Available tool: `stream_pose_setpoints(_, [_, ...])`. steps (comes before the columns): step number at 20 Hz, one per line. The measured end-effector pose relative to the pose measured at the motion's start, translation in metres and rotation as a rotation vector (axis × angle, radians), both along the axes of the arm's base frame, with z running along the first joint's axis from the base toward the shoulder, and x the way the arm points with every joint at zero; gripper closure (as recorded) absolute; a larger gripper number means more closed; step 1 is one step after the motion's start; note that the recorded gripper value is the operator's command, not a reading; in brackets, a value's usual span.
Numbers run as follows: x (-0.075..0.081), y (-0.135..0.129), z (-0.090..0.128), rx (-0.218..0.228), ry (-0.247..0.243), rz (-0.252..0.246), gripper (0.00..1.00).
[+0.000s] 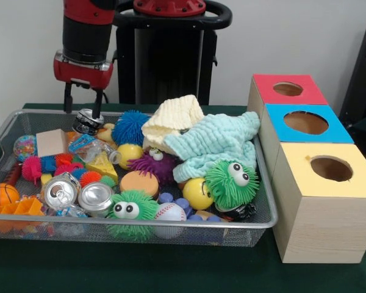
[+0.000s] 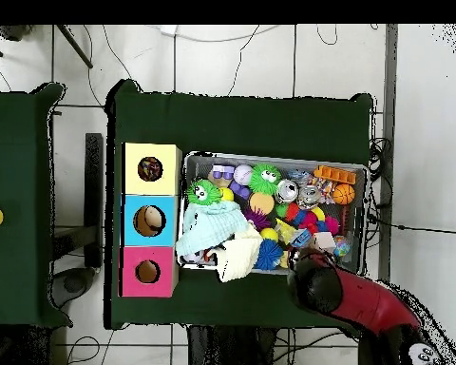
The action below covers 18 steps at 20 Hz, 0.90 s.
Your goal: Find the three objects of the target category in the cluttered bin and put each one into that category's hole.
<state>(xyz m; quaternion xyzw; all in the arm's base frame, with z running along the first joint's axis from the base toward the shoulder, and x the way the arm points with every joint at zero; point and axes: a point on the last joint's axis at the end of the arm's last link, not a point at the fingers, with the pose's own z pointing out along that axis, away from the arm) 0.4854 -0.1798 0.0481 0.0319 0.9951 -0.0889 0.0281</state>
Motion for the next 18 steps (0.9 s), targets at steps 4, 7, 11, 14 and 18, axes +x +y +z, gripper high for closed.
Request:
stream_pose_setpoints(4, [0.0,-0.014,-0.007,0.009,-0.002,-0.026,0.0])
stream_pose_setpoints(7, [0.006,-0.026,-0.013,0.016,-0.015,-0.042,0.0])
stream_pose_setpoints(11, [0.024,-0.041,-0.022,0.022,-0.038,-0.05,0.0])
stream_pose_setpoints(14, [0.035,-0.044,-0.025,0.025,-0.042,-0.048,0.0])
stream_pose_setpoints(18, [0.056,-0.049,-0.027,0.032,-0.045,-0.056,0.0])
